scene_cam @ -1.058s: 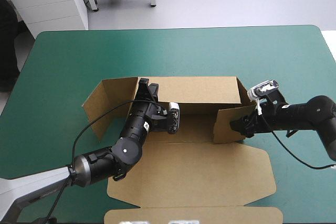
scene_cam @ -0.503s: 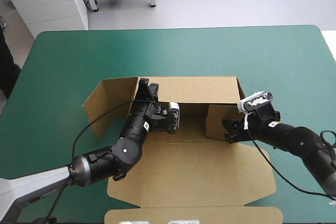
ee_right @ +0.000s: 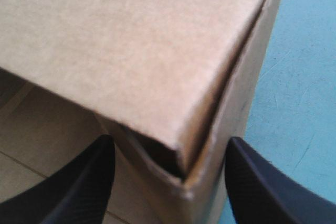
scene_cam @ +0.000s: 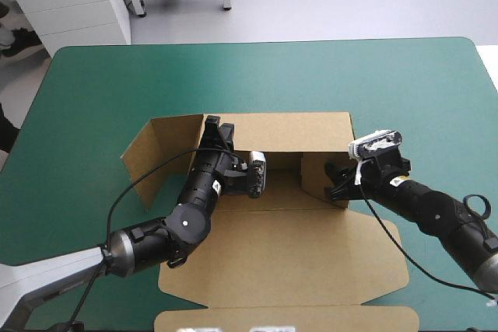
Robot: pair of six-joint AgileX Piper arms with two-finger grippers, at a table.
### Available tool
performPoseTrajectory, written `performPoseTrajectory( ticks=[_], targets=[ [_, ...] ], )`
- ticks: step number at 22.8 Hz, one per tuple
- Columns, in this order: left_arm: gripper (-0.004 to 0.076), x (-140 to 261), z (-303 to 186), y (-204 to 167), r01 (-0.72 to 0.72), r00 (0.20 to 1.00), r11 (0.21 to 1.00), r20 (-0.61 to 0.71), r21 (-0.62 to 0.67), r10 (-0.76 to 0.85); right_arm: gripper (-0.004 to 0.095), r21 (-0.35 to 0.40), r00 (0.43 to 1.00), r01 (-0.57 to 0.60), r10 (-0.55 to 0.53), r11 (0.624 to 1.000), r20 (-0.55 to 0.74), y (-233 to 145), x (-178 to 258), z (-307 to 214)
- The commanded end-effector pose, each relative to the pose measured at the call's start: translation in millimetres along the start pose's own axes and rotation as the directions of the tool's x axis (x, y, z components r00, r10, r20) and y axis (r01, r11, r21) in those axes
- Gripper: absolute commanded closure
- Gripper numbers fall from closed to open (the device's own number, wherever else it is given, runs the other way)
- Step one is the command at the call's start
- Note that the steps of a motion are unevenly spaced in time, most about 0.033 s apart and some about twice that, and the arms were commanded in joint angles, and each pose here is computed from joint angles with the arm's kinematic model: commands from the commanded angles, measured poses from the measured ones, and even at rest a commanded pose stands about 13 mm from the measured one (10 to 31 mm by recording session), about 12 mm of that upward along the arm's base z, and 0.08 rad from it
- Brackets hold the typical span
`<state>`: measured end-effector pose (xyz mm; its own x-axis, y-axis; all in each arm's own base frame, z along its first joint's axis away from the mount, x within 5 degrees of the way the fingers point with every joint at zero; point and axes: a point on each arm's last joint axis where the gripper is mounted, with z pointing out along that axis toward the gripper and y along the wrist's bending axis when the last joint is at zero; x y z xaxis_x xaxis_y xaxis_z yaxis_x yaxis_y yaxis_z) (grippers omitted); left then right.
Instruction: Fold the box
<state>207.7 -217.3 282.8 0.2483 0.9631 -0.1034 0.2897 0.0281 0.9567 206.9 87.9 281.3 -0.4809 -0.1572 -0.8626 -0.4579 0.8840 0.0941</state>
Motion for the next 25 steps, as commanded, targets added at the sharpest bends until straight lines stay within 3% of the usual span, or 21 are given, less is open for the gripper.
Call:
performPoseTrajectory(
  ticks=[1,2,4,10,12,15,18,25],
  targets=[
    [0.0734,0,-7,17,0.013,1.0,0.997,0.012,-0.07,-0.013,0.0543,0.036,0.996,0.002,-0.005,0.999,0.089,-2,-14,-6],
    [0.0734,0,-7,17,0.012,1.0,0.997,0.013,-0.071,-0.011,0.0734,0.038,0.996,0.025,-0.029,0.999,0.088,-2,-14,-6],
    [0.0734,0,-7,18,-0.004,1.0,0.997,0.019,-0.083,0.005,0.0914,0.039,0.995,0.054,-0.057,0.998,0.086,-1,-14,-6],
    [0.0723,0,-7,18,-0.004,1.0,0.996,0.017,-0.084,0.005,0.0913,0.045,0.994,0.055,-0.059,0.997,0.091,-2,-15,-6],
    [0.0649,0,-7,18,-0.004,1.0,0.996,0.017,-0.084,0.005,0.0913,0.047,0.995,0.054,-0.058,0.997,0.087,-2,-14,-5],
    [0.04,0,-7,18,-0.004,1.0,0.996,0.014,-0.086,0.005,0.0913,0.055,0.996,0.047,-0.051,0.997,0.079,-4,-13,0],
    [0.0293,2,-8,19,-0.003,1.0,0.995,-0.004,-0.098,0.003,0.0913,0.069,0.995,0.04,-0.046,0.997,0.09,-6,-15,1],
    [0.0283,-8,-19,19,-0.026,0.999,0.989,-0.023,-0.146,0.023,0.0913,0.141,0.991,0.029,-0.047,0.99,0.122,-14,-17,10]
  ],
)
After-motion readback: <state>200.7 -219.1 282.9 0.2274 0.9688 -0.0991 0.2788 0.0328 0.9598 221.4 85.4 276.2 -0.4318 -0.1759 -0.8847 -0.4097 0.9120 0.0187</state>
